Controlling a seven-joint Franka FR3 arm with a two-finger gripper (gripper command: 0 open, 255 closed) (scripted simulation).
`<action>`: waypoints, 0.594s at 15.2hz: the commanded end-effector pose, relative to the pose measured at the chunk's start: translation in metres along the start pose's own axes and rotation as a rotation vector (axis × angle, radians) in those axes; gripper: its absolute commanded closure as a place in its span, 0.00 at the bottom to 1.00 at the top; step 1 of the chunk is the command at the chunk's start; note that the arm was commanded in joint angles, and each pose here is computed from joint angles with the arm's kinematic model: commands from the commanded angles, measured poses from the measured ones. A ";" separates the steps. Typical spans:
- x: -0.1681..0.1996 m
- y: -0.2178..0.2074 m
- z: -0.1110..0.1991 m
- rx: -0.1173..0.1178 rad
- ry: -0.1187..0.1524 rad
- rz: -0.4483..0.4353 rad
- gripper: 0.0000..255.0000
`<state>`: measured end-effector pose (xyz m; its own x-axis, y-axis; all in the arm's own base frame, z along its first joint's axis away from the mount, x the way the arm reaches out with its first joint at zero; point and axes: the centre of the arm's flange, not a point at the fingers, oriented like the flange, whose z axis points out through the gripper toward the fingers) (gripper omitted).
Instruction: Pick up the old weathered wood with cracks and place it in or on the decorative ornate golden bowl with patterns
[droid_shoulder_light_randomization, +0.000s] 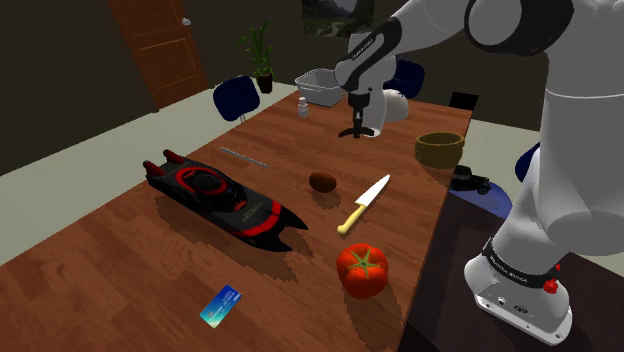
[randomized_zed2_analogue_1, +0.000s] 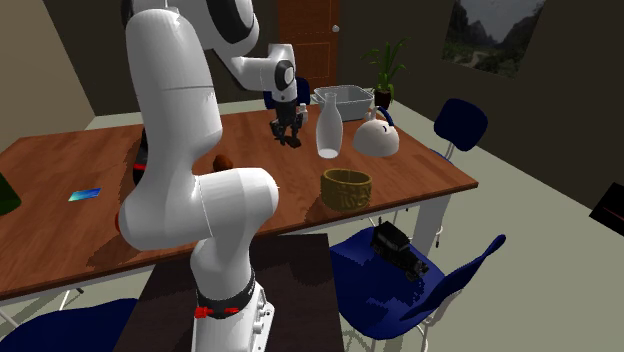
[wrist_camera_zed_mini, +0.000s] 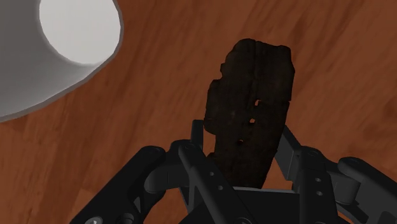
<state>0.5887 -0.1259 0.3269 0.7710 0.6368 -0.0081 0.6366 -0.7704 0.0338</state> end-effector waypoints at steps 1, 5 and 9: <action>0.000 -0.001 -0.011 0.000 0.000 0.000 1.00; 0.000 0.000 -0.032 0.000 0.000 0.000 1.00; 0.000 0.001 -0.053 0.000 0.000 0.000 1.00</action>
<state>0.5887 -0.1239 0.3752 0.7711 0.6367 -0.0081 0.6366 -0.7705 0.0339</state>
